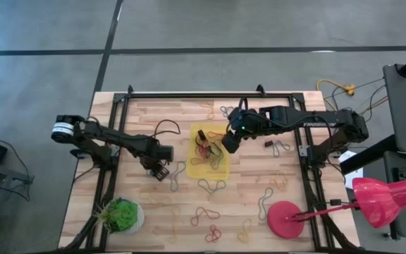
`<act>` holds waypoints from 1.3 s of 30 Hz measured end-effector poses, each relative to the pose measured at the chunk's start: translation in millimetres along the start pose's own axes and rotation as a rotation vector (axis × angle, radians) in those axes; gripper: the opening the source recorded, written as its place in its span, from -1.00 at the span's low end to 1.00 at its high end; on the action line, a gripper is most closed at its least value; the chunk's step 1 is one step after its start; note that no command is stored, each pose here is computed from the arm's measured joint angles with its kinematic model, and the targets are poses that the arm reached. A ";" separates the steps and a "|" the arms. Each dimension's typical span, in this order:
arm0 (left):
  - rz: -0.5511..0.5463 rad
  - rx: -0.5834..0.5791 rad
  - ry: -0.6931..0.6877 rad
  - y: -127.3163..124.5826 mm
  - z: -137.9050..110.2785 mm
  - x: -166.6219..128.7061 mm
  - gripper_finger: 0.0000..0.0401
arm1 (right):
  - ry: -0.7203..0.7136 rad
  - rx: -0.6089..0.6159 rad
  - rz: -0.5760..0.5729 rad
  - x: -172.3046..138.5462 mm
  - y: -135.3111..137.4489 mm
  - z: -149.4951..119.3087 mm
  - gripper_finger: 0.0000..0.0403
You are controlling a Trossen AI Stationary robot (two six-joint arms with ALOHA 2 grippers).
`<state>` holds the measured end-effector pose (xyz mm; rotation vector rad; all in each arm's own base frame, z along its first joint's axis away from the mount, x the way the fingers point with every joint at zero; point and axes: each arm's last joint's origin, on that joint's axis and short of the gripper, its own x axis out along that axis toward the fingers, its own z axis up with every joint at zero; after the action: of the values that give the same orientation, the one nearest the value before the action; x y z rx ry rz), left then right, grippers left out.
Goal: Pick and place rubber bands into bin
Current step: Put the blue rubber band into the yellow bin
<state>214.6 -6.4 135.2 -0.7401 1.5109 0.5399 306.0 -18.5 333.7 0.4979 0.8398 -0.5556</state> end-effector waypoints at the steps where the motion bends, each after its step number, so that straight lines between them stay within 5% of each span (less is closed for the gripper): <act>1: 0.002 0.006 -0.002 1.2 -0.7 1.9 -0.51 | 0.000 0.002 0.000 0.0 0.0 0.0 0.04; 7: -0.029 0.014 -0.025 3.6 -1.7 10.9 -0.93 | -0.015 0.005 -0.019 0.0 -0.5 0.4 0.04; 13: -0.083 0.019 -0.146 -3.2 1.6 -14.8 -0.99 | -0.015 -0.001 -0.021 0.0 -0.6 0.4 0.04; 20: -0.366 0.027 -0.619 -18.5 2.8 -127.6 -1.00 | 0.019 -0.044 -0.045 -0.1 -3.1 -2.9 0.04; 24: -0.395 0.067 -0.787 -18.2 12.8 -167.6 -1.00 | 0.066 -0.089 -0.078 -0.5 -6.5 -7.2 0.04; 29: -0.471 0.256 -0.850 -47.3 57.6 -169.7 -1.00 | 0.112 -0.124 -0.108 -1.2 -9.6 -11.8 0.04; 39: -0.218 0.335 -0.513 -89.7 115.1 -117.4 -0.48 | 0.187 -0.184 -0.144 -4.8 -7.9 -24.7 0.04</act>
<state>357.1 31.0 250.9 -0.4506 0.9922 0.2713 284.9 -8.1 321.9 0.3256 1.1009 -0.5634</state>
